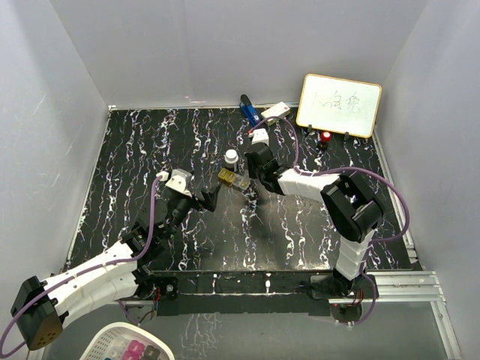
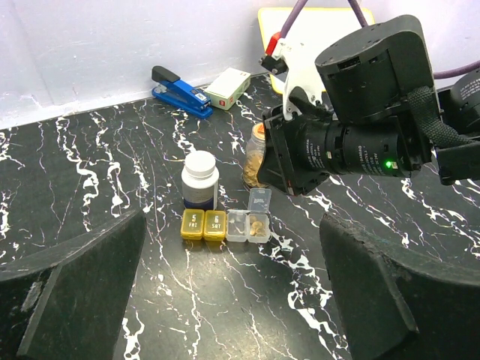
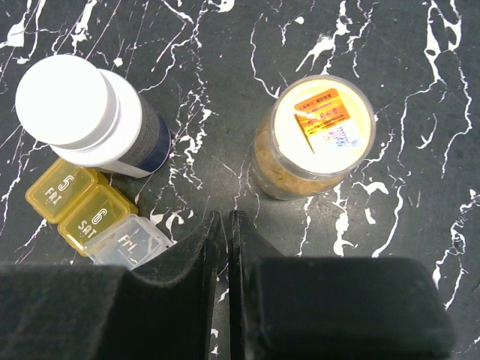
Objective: Sort the pills into containers
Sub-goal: Close the pill container at the center of the board.
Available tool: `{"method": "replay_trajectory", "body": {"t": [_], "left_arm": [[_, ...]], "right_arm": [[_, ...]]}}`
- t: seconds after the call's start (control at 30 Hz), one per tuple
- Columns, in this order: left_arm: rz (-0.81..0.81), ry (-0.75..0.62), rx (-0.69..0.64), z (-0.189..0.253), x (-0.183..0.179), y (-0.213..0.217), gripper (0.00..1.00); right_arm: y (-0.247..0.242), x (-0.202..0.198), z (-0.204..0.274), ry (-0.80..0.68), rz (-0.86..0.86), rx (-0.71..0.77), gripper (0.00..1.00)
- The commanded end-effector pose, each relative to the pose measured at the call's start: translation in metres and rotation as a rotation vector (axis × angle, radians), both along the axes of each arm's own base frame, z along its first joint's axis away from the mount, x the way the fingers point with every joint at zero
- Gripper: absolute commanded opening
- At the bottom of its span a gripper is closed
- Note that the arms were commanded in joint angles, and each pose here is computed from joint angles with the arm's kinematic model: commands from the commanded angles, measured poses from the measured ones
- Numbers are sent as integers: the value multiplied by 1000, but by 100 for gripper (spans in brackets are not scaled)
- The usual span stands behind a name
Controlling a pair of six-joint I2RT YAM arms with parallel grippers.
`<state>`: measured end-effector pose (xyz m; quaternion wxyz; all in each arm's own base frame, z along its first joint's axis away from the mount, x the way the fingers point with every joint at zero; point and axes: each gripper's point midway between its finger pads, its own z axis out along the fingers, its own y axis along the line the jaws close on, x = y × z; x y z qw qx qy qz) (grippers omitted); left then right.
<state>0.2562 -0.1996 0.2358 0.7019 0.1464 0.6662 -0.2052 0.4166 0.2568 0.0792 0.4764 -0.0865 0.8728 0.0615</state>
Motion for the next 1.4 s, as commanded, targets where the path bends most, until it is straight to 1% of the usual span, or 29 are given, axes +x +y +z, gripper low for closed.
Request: {"method": "replay_trajectory", "body": {"t": [0.0,0.73,0.83,1.1,1.2,1.37], "left_arm": [[9,-29,-19,11,0,2,99],[13,-17,-12,6,3,-1,99],[40,0,6,-1,9,1,99],[169,97,61,-42,30,9,99],[176,117,59,-51,35,9,99],[174,102,42,-53,40,9,99]], "right_arm": [[18,14,29,-72,20,97,8],[23,-12,28,-32,83,181,7],[22,-15,42,-51,91,204,7],[27,-22,47,-51,124,242,7],[25,-23,43,-45,115,232,7],[17,-21,43,-69,81,223,7]]}}
